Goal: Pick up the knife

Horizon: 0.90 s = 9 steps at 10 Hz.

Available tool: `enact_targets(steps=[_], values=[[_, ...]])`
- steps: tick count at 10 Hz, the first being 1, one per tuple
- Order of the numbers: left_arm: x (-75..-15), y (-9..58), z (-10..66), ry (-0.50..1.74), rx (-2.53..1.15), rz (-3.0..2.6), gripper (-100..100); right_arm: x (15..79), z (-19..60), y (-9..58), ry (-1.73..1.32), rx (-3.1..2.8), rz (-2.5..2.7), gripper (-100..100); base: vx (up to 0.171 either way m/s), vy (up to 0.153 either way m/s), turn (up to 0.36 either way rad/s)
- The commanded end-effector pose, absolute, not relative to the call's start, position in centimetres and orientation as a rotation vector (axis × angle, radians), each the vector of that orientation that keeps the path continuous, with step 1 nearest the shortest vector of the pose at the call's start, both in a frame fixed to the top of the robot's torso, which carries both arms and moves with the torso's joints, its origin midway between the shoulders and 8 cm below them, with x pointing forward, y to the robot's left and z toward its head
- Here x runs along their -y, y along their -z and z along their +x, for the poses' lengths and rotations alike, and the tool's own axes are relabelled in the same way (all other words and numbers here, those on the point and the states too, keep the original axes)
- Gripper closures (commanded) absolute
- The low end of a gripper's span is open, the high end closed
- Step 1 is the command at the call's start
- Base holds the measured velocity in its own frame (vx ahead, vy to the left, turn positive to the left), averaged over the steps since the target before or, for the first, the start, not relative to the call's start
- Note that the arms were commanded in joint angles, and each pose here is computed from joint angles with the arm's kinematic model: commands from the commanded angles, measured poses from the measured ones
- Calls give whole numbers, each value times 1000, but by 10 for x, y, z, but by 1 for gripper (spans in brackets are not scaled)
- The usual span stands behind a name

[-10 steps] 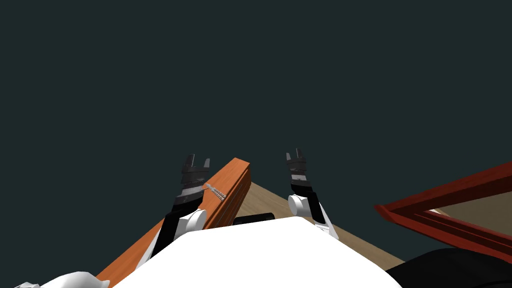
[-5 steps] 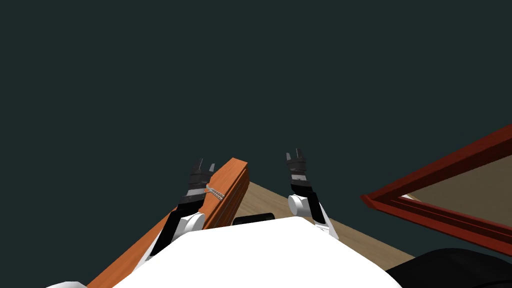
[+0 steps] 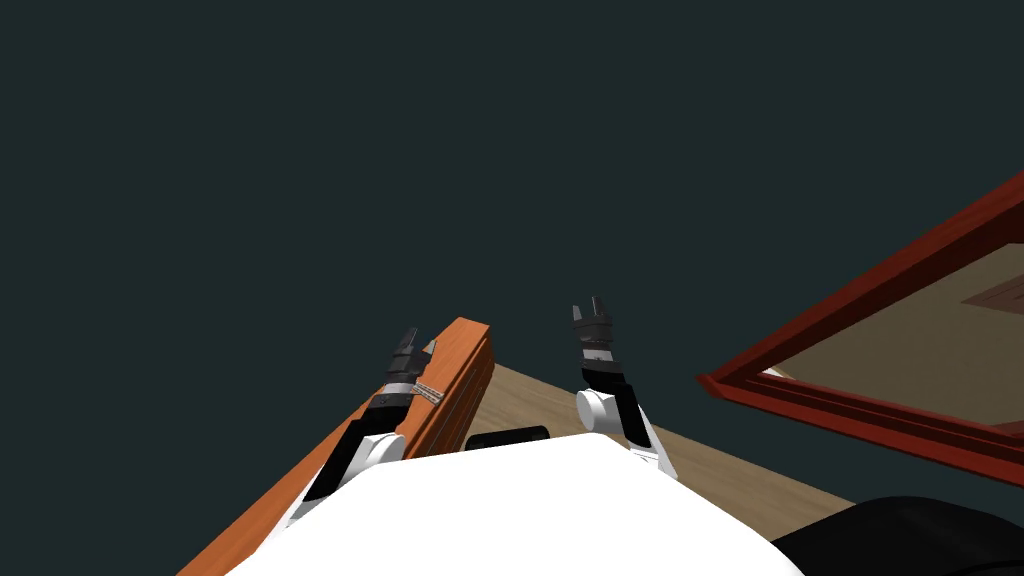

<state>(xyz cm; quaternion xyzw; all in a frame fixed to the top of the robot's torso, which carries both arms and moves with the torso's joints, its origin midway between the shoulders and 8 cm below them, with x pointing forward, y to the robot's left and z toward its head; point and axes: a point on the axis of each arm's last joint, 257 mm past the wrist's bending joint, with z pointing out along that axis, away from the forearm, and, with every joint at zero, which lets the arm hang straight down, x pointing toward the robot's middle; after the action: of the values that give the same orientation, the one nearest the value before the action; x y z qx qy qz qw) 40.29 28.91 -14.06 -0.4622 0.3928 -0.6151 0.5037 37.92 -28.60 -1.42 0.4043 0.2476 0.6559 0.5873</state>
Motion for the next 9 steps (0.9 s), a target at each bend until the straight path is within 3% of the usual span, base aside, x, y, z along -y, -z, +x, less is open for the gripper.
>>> enact_targets(steps=[1,9], values=[[-289,156,405,1482,-974,-1162,-100,286,379,14,-1529,-577,942,0,-4,4,-44],[-307,297,393,1332,-1261,-1468,-100,286,379,14,-1528,-577,942,0,14,1,-98]])
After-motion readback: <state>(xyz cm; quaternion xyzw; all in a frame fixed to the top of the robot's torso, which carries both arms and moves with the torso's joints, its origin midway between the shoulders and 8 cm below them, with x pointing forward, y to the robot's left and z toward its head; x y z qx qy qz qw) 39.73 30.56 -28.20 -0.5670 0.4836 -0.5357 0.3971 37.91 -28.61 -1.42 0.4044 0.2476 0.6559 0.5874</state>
